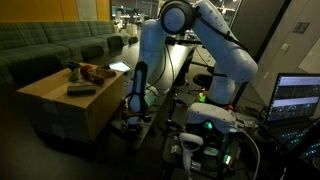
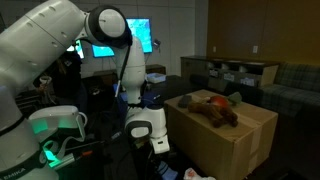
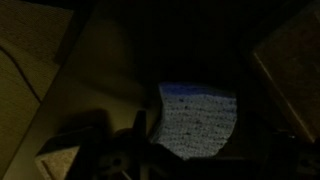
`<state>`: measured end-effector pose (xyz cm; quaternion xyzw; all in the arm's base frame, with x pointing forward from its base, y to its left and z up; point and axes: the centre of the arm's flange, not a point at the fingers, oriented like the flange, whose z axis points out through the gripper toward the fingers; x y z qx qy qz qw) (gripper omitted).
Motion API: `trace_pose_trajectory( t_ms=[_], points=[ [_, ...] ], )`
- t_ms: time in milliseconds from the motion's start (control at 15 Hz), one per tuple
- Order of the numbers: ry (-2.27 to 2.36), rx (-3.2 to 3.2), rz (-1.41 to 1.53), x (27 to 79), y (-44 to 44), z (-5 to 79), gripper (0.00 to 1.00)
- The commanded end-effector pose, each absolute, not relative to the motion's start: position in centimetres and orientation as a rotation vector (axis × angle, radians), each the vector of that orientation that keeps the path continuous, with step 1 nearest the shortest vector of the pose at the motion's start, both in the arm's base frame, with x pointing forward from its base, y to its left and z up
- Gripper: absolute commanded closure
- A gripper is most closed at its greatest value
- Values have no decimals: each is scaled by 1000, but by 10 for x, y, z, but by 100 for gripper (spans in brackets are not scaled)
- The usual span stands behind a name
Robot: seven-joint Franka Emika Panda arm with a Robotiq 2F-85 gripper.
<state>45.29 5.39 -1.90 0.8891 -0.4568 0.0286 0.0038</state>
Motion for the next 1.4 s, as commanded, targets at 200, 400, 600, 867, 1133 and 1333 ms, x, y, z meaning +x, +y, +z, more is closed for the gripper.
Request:
trace_pose_trajectory(
  t_ms=[200, 400, 600, 867, 1133, 1333],
  points=[
    [-1447, 2805, 105, 449, 60, -27, 2],
    [-1466, 2786, 97, 446, 53, -32, 8],
    [-1480, 2768, 111, 447, 48, -37, 7],
    [-1471, 2770, 137, 453, 44, -34, 12],
    [-1454, 2774, 148, 458, 44, -31, 43],
    [-1448, 2780, 149, 460, 44, -25, 64]
  ],
)
